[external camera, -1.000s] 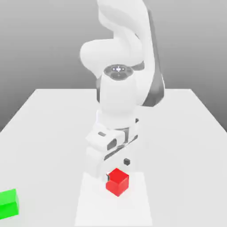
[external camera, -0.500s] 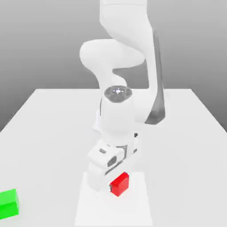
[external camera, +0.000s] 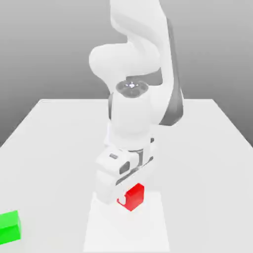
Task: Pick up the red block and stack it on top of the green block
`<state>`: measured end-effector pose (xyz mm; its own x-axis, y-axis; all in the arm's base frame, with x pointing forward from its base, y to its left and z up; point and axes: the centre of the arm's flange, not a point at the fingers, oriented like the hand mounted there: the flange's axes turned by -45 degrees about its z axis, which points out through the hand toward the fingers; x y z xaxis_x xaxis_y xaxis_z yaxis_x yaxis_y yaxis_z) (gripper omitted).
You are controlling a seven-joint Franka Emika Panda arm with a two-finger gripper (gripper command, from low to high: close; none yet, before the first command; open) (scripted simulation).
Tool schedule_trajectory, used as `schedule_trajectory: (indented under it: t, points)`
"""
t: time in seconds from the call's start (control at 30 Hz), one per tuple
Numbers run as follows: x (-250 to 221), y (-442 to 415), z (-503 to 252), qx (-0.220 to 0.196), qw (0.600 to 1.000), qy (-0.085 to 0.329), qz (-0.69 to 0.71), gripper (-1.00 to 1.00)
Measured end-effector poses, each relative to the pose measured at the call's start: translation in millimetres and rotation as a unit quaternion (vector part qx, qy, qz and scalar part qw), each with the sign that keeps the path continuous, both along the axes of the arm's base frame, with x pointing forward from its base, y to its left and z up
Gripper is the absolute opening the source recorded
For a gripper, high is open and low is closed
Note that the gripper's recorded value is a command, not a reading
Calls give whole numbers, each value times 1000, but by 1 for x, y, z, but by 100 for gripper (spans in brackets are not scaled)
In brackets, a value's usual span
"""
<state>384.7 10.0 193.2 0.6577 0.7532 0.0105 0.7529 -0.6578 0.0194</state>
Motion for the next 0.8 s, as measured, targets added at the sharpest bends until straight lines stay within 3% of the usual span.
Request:
schedule_trajectory:
  t: [0.37,0.8]
  points:
    - [-7,-3,19,-1,1000,10,-7,-100]
    - [47,-150,49,-25,987,6,-156,-100]
